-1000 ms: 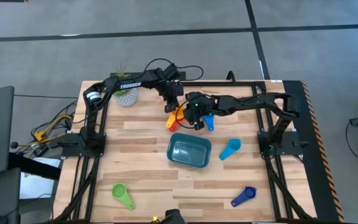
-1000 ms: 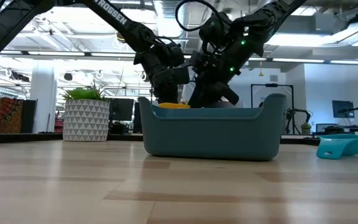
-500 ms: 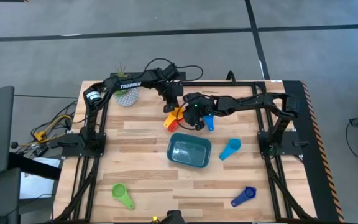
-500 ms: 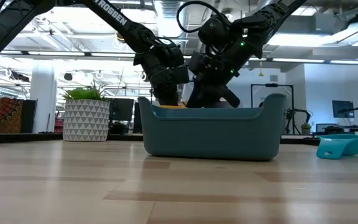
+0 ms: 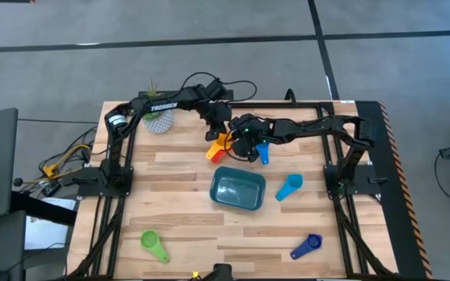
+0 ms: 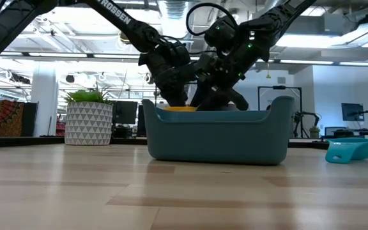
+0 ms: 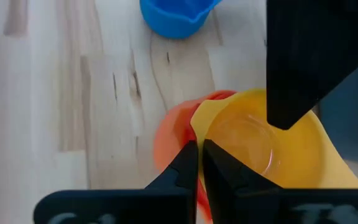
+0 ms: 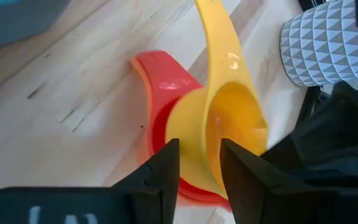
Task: Nest measuring cups in basket
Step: Stack the blue measuring cup on top of the red measuring cup
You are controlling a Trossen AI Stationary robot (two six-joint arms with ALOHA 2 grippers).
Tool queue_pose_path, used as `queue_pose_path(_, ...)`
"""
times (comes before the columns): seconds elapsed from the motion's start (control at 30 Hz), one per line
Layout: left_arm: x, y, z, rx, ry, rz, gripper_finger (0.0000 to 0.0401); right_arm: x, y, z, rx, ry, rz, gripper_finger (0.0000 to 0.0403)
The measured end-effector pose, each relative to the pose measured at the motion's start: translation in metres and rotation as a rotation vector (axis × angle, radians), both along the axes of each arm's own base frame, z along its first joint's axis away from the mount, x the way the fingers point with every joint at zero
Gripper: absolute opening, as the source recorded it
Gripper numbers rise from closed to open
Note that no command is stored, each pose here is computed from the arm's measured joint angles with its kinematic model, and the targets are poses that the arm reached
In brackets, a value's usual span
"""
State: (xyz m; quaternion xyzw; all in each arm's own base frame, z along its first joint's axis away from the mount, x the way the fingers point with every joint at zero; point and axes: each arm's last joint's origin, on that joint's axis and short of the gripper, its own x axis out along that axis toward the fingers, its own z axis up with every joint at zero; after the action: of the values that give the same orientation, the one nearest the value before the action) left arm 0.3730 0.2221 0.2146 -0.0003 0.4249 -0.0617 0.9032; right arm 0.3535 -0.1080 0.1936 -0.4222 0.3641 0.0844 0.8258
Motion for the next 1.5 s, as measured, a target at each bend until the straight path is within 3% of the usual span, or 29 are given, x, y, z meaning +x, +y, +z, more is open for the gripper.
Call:
queue_pose_path(0.17, 0.003, 0.001, 0.009, 0.024, -0.016, -0.006, 0.0002, -0.002, -0.005, 0.0, 0.007, 0.001, -0.007, 0.01)
queue_pose_path(0.37, 0.004, 0.002, 0.014, 0.016, -0.03, 0.013, 0.0002, -0.003, -0.008, 0.0, 0.017, -0.003, -0.001, 0.0016)
queue_pose_path(0.63, 0.003, 0.004, 0.012, 0.041, 0.023, 0.097, 0.0016, -0.004, -0.012, 0.0, 0.02, -0.008, -0.043, 0.0009)
queue_pose_path(0.87, -0.004, 0.009, 0.019, 0.062, 0.061, 0.224, 0.0053, -0.016, -0.013, 0.012, -0.005, 0.036, -0.25, 0.0011)
queue_pose_path(1.0, -0.011, 0.01, 0.026, 0.028, 0.063, 0.249, 0.0071, -0.034, -0.015, 0.024, 0.087, 0.071, -0.374, 0.0005)
queue_pose_path(1.17, -0.019, 0.01, 0.023, -0.031, 0.112, 0.254, 0.0083, -0.07, -0.024, 0.035, 0.188, 0.144, -0.658, 0.0004)
queue_pose_path(1.27, -0.019, 0.005, 0.018, -0.054, 0.104, 0.244, 0.0083, -0.096, -0.029, 0.031, 0.222, 0.144, -0.814, 0.0005)
queue_pose_path(1.5, -0.015, 0.004, 0.005, -0.057, 0.074, 0.263, 0.0078, -0.146, -0.03, 0.002, 0.346, 0.119, -1.051, 0.0005)
